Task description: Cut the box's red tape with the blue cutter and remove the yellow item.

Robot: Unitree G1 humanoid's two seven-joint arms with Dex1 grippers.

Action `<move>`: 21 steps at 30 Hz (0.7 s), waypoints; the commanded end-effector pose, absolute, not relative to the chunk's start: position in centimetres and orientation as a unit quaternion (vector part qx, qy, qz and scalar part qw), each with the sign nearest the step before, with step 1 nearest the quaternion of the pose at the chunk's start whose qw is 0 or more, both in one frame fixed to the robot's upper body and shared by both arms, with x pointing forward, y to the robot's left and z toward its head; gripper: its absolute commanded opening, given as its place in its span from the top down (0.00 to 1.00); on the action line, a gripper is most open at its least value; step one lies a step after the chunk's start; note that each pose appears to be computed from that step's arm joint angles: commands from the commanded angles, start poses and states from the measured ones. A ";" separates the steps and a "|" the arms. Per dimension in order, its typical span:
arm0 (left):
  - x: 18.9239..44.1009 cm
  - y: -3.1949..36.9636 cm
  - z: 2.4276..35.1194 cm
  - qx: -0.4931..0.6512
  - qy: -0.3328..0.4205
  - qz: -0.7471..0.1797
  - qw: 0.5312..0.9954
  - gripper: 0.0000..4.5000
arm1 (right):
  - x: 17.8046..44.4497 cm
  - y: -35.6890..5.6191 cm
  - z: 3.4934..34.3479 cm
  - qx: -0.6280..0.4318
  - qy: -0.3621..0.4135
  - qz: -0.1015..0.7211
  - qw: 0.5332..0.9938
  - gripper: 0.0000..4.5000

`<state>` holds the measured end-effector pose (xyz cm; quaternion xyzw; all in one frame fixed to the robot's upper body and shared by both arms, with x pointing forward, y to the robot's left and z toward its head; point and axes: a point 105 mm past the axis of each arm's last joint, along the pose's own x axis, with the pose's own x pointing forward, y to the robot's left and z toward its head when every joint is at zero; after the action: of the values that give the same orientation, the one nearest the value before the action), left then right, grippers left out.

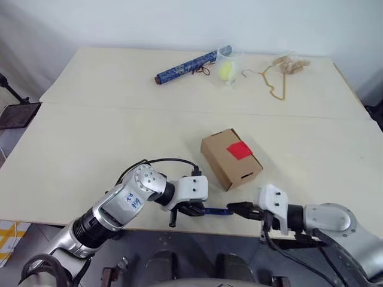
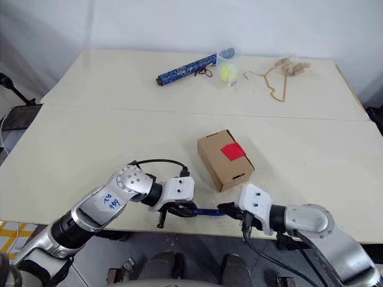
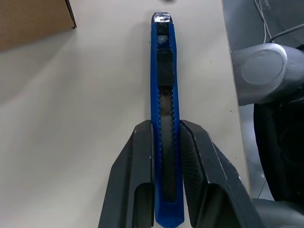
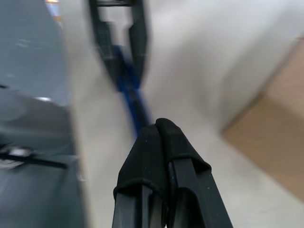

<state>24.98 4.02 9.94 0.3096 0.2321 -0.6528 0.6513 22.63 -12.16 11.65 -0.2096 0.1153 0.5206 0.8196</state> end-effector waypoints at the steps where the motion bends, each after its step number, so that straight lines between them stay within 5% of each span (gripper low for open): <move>1: 24.9 3.7 9.6 0.311 0.247 -0.651 0.647 0.91 | 22.9 -11.9 11.3 -0.226 0.116 0.531 0.808 0.99; 21: 24.7 2.9 9.9 0.327 0.245 -0.650 0.640 0.91 | 22.6 -11.5 8.5 -0.283 0.105 0.590 0.749 0.99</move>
<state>25.07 3.34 10.19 0.3208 0.2468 -0.6485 0.6447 22.76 -11.59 9.22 -0.2824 0.0952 0.5842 0.7549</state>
